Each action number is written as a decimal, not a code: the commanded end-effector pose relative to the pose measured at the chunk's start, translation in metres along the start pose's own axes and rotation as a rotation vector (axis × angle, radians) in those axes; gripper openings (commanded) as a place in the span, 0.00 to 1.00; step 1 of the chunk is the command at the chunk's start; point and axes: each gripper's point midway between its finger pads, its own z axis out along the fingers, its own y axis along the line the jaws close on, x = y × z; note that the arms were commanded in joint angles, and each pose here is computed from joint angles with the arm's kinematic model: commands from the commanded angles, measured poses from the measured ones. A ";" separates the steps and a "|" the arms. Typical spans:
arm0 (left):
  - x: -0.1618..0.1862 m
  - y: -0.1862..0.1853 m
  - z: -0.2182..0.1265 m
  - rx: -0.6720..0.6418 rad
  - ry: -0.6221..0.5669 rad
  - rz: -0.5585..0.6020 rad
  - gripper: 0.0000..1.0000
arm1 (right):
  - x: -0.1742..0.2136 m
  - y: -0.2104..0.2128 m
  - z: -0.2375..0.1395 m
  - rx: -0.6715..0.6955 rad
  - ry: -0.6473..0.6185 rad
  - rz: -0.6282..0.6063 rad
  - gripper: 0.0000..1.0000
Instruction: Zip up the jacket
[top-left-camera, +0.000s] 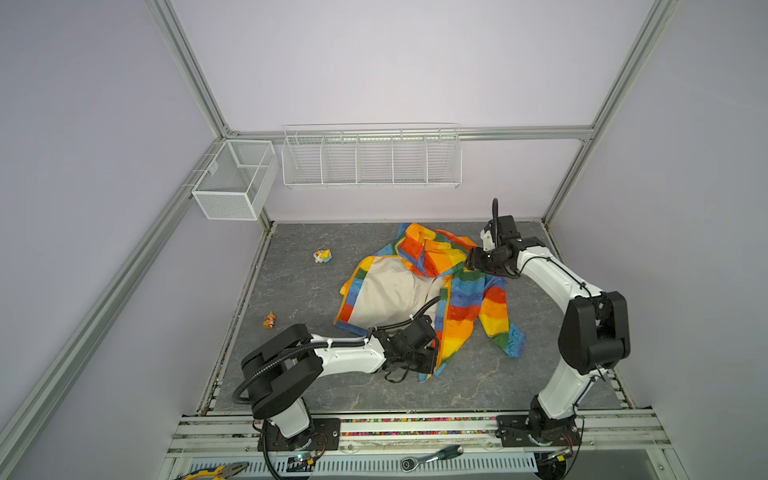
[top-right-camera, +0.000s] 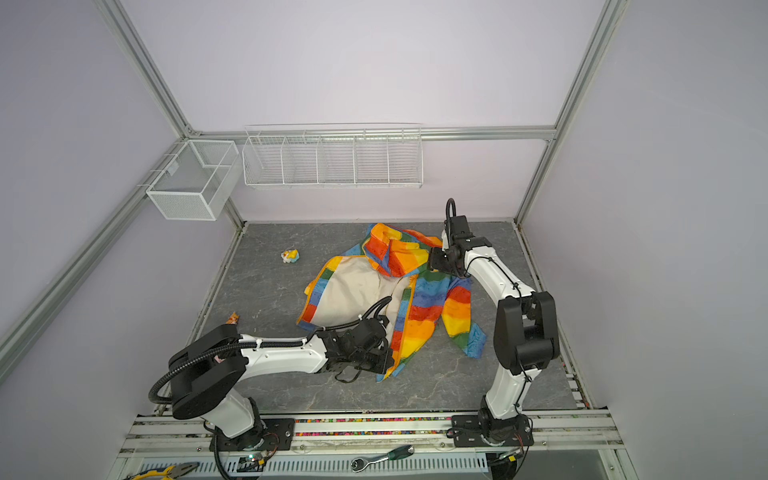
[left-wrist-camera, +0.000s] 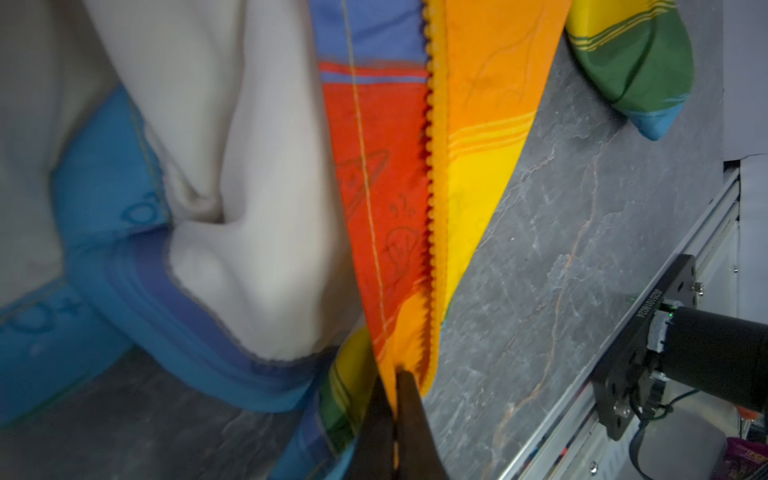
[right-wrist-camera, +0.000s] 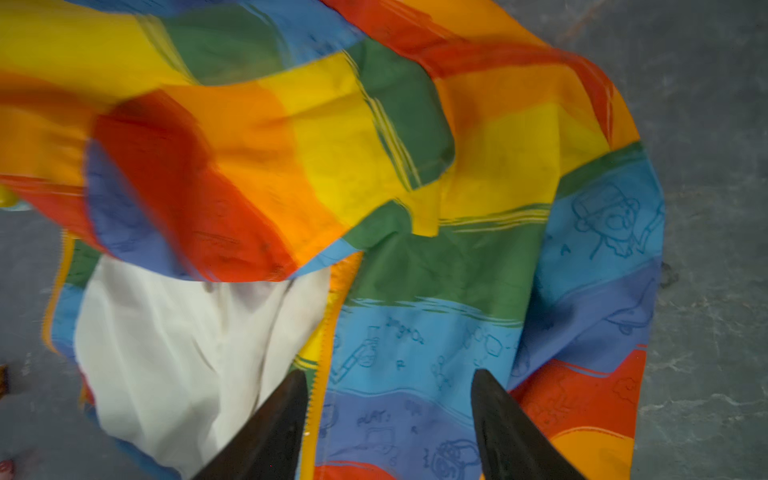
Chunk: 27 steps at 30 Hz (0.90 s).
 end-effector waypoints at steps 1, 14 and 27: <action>-0.002 -0.003 -0.003 0.006 -0.017 -0.002 0.00 | 0.002 0.009 0.017 -0.054 0.020 0.016 0.66; -0.001 -0.002 -0.001 0.004 -0.010 -0.002 0.00 | -0.029 0.001 0.064 -0.080 0.031 0.179 0.57; 0.002 -0.001 0.003 -0.002 0.007 -0.006 0.00 | -0.061 0.015 0.073 -0.159 0.024 0.212 0.28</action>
